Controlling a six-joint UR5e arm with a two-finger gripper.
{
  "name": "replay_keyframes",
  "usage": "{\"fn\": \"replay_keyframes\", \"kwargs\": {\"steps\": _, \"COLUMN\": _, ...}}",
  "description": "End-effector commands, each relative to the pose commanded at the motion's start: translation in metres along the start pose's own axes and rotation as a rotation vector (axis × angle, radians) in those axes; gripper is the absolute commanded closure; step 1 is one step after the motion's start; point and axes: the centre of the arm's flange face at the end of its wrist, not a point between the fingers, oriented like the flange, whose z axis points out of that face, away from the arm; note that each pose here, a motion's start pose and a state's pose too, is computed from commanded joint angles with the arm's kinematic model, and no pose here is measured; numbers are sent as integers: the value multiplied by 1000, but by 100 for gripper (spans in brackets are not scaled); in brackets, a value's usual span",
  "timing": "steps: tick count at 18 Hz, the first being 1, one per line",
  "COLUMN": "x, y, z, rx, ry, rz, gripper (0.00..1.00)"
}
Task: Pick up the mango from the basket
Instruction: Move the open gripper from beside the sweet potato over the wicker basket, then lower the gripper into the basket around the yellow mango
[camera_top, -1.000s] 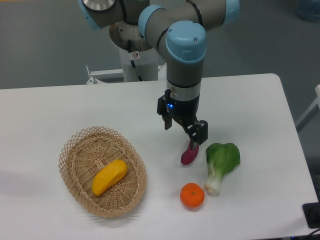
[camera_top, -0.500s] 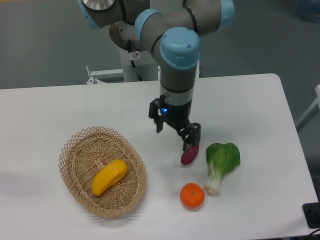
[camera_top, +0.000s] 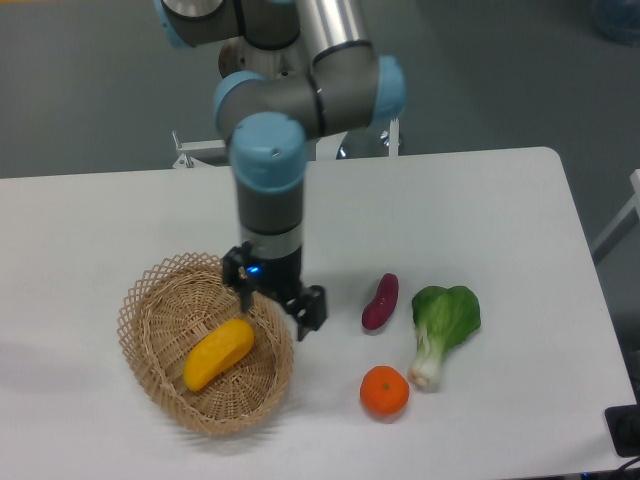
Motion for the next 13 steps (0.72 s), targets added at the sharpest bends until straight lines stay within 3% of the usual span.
{"fn": "replay_keyframes", "kwargs": {"steps": 5, "x": 27, "y": -13, "z": 38, "rx": -81, "ry": -15, "rz": 62, "gripper": 0}}
{"fn": "replay_keyframes", "kwargs": {"steps": 13, "x": 38, "y": -20, "z": 63, "rx": -93, "ry": -14, "rz": 93, "gripper": 0}}
